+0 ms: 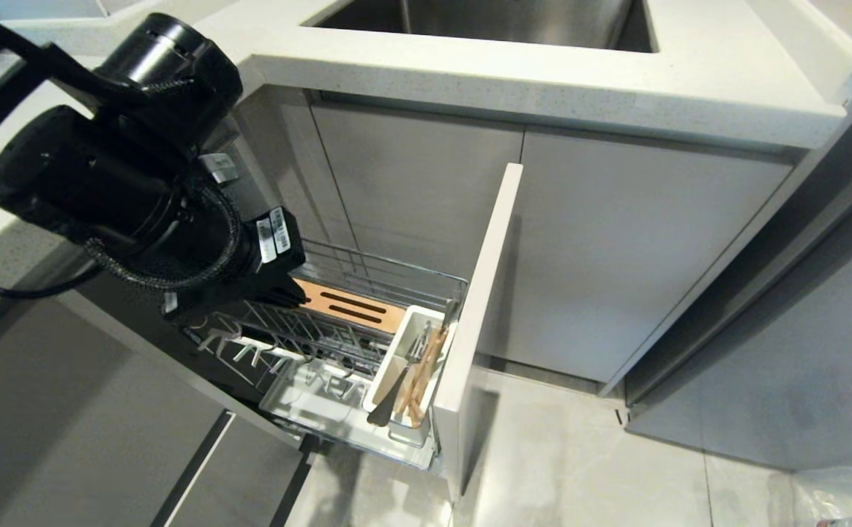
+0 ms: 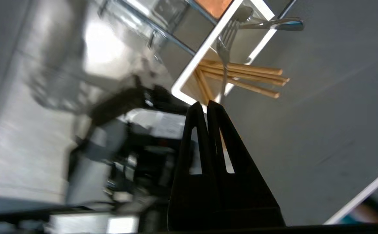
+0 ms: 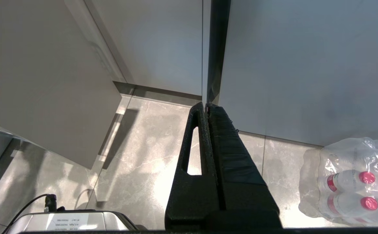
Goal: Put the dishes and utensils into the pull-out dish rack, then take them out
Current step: Take the fork out of the cupboard
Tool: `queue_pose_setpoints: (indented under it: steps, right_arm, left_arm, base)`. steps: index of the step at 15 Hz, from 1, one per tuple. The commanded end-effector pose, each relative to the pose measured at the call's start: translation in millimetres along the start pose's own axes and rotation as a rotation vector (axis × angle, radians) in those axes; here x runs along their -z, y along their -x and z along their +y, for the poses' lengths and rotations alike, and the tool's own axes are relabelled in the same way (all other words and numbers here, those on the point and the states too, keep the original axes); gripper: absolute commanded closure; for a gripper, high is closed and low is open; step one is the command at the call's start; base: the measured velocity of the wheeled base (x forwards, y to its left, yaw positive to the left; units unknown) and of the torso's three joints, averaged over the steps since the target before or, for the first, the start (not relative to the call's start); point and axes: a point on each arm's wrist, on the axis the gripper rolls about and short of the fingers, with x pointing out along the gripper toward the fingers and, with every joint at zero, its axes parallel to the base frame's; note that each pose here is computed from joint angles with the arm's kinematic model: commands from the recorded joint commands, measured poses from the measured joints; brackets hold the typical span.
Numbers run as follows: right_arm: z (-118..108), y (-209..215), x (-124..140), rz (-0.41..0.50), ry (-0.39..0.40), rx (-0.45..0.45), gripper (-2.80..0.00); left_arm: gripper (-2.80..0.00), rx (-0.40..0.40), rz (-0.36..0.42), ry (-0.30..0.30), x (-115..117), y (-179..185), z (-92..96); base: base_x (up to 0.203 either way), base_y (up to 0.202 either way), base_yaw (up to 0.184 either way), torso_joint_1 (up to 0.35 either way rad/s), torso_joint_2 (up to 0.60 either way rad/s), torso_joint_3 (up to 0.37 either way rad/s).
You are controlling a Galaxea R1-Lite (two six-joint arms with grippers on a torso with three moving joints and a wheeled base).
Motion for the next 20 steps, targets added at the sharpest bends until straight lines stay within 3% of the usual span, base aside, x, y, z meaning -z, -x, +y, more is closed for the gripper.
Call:
queue_pose_setpoints:
  steps: [1,4,5,7,12,14,20]
  right_arm:
    - [0.0,-0.1,0.4,0.001,-0.001,0.0,0.0]
    - [0.0,-0.1,0.4,0.001,-0.001,0.0,0.0]
    - [0.0,-0.1,0.4,0.001,-0.001,0.0,0.0]
    - [0.0,-0.1,0.4,0.001,-0.001,0.0,0.0]
    - [0.0,-0.1,0.4,0.001,-0.001,0.0,0.0]
    - [0.0,-0.1,0.4,0.001,-0.001,0.0,0.0]
    - [0.0,-0.1,0.4,0.001,0.0,0.0,0.0]
  left_arm:
    - [0.0,-0.006,0.036,0.087,-3.8,-7.3,4.8]
    - [0.0,0.069,0.244,0.213,1.7,-20.0,29.0]
    - [-2.8,0.091,0.304,0.242,3.4,-24.4,35.9]
    - [-2.8,0.101,0.37,0.268,5.9,-35.4,41.6]
    - [-2.8,0.066,0.453,0.288,6.9,-62.4,41.0]
    - [-2.8,0.108,0.516,0.309,7.7,-68.5,42.5]
    - [-2.8,0.144,0.579,0.322,2.8,-101.3,36.5]
  base:
    - [0.0,0.0,0.0,0.0,0.0,0.0]
    - [0.0,0.0,0.0,0.0,0.0,0.0]
    - [0.0,0.0,0.0,0.0,0.0,0.0]
    - [0.0,0.0,0.0,0.0,0.0,0.0]
    - [0.0,0.0,0.0,0.0,0.0,0.0]
    - [0.0,0.0,0.0,0.0,0.0,0.0]
    - [0.0,0.0,0.0,0.0,0.0,0.0]
